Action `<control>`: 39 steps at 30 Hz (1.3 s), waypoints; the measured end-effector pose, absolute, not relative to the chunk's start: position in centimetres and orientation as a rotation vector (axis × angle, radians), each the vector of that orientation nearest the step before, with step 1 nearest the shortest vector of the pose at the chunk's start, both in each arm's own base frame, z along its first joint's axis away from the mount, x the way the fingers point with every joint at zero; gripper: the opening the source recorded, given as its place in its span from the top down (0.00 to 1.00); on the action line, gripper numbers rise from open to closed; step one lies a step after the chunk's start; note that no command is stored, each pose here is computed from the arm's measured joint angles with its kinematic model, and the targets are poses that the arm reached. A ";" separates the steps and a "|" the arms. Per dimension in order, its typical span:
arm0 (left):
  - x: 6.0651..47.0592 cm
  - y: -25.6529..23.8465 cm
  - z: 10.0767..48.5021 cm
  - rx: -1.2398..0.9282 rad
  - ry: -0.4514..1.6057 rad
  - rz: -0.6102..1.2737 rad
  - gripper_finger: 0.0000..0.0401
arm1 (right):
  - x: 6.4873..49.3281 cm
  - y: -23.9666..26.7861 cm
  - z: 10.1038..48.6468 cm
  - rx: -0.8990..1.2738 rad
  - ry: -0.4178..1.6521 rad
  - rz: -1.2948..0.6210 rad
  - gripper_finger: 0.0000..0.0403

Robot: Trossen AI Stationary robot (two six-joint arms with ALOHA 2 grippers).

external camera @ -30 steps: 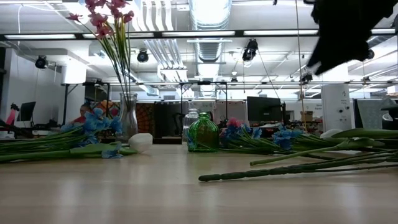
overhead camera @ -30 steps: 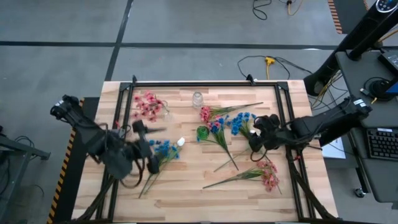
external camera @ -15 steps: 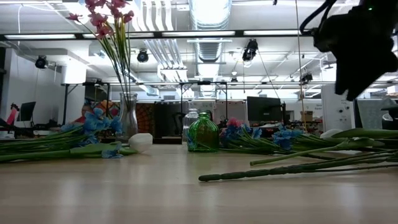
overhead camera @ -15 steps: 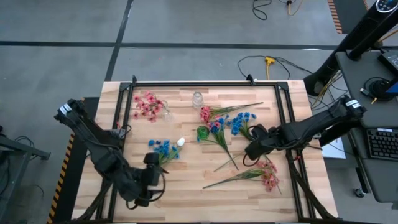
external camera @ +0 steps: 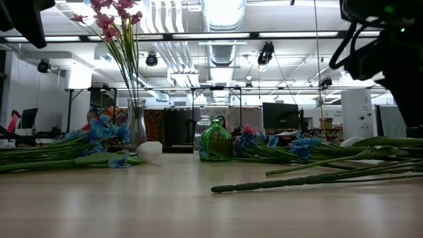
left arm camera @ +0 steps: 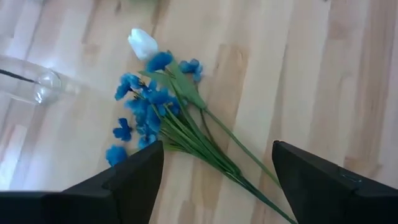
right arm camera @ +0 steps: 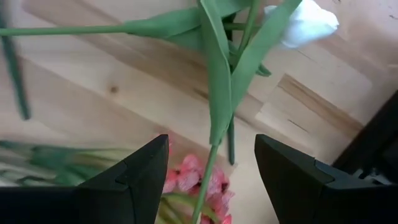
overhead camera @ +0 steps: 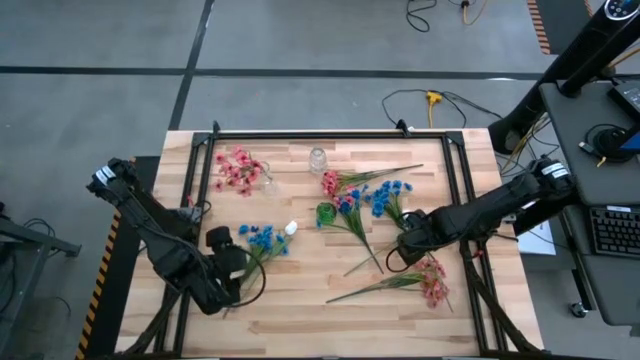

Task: Sort flowers into vase by color
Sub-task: Put the right white tulip flower into the green vase

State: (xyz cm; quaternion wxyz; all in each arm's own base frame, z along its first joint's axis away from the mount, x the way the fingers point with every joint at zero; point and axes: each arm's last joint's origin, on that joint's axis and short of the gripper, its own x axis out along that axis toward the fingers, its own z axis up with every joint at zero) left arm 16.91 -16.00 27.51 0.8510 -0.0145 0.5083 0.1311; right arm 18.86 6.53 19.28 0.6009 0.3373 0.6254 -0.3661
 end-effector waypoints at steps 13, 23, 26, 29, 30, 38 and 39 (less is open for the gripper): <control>17.7 -16.7 27.8 -0.007 0.986 0.186 0.31 | 19.5 6.5 16.1 0.641 1.550 -0.928 0.47; 18.0 -16.6 28.0 0.055 0.884 0.239 0.31 | 19.9 5.8 15.9 0.649 1.549 -0.914 0.78; 18.0 -16.6 28.1 0.063 0.863 0.256 0.31 | 20.0 5.7 15.6 0.654 1.537 -0.892 0.90; 18.1 -16.5 28.1 0.071 0.847 0.269 0.31 | 20.0 5.6 15.6 0.651 1.535 -0.874 0.96; 18.1 -16.5 28.1 0.073 0.843 0.272 0.31 | 20.0 5.6 15.6 0.651 1.534 -0.873 0.96; 18.1 -16.5 28.2 0.083 0.822 0.288 0.31 | 18.5 5.1 17.6 0.651 1.518 -0.895 0.96; 18.1 -16.5 28.2 0.083 0.821 0.290 0.31 | 18.2 5.0 18.0 0.655 1.509 -0.898 0.97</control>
